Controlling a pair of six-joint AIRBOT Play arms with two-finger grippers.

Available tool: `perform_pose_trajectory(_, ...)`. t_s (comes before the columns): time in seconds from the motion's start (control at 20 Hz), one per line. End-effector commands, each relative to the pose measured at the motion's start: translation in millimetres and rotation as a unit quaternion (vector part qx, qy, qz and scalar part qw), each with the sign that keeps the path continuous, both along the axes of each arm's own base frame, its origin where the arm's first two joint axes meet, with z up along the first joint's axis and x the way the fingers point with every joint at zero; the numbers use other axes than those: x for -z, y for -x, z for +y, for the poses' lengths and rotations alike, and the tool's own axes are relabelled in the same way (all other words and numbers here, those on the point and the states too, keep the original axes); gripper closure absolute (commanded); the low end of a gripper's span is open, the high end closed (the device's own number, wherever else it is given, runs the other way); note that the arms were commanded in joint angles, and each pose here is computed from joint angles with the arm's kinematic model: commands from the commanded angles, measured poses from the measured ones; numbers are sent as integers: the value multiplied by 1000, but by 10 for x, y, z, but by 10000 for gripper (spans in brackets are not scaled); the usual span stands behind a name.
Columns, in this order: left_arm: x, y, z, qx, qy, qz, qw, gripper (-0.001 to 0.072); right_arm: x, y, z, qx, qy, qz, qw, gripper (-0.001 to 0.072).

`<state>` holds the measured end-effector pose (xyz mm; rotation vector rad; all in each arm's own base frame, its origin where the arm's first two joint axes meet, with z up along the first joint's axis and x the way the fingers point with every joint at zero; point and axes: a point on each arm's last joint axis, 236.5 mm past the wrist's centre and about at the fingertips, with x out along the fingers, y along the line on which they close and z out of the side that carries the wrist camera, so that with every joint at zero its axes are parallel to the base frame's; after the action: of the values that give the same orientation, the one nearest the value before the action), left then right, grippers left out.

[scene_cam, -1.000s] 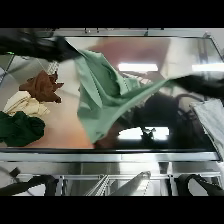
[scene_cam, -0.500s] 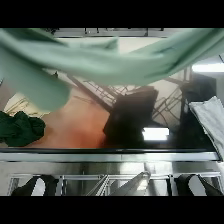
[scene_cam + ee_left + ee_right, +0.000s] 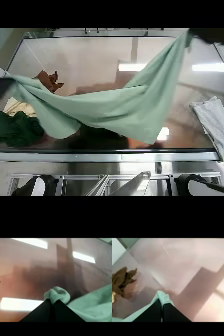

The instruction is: Fold the shirts.

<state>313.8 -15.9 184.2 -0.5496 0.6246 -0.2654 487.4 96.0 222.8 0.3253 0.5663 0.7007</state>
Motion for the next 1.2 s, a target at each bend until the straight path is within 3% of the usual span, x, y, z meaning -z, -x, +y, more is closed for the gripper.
perform_pose_trajectory(0.0, 1377, -70, 190, -46, 64, 127, 989, 675, 1427, -563, 129, 24, 8, 127, 992, 631)
perform_pose_trajectory(0.05, 1637, -54, 204, -53, 80, 160, 982, 532, 1691, -597, 76, 31, -3, 162, 986, 342)
perform_pose_trajectory(0.1, 1838, -41, 199, -53, 96, 190, 976, 183, 1848, -564, 12, 33, -14, 194, 980, 280)
perform_pose_trajectory(0.15, 1953, -27, 161, -44, 114, 217, 969, -5, 1925, -477, -79, 31, -28, 226, 973, 282)
perform_pose_trajectory(0.2, 1986, -19, 118, -25, 124, 236, 963, -4, 1931, -376, -176, 25, -36, 248, 968, 288)
perform_pose_trajectory(0.25, 1966, -21, 69, -1, 135, 251, 958, -4, 1886, -240, -292, 13, -43, 265, 963, 375)
perform_pose_trajectory(0.45, 1745, -40, -45, 82, 162, 282, 942, -3, 1712, 480, -584, -21, -76, 352, 933, 370)
perform_pose_trajectory(0.6, 1755, -26, 52, 101, 134, 302, 938, -3, 1897, 1165, -622, 24, -57, 408, 911, 370)
perform_pose_trajectory(0.65, 1770, -37, 89, 96, 129, 303, 939, -4, 2019, 1430, -598, 50, -50, 436, 897, 345)
perform_pose_trajectory(0.75, 1792, -47, 106, 89, 130, 303, 940, -3, 2251, 1939, -421, 86, -57, 473, 875, 162)
perform_pose_trajectory(1.15, 1769, -51, 88, 91, 135, 302, 939, -3, 3157, 2990, 204, 108, -76, 548, 826, 155)
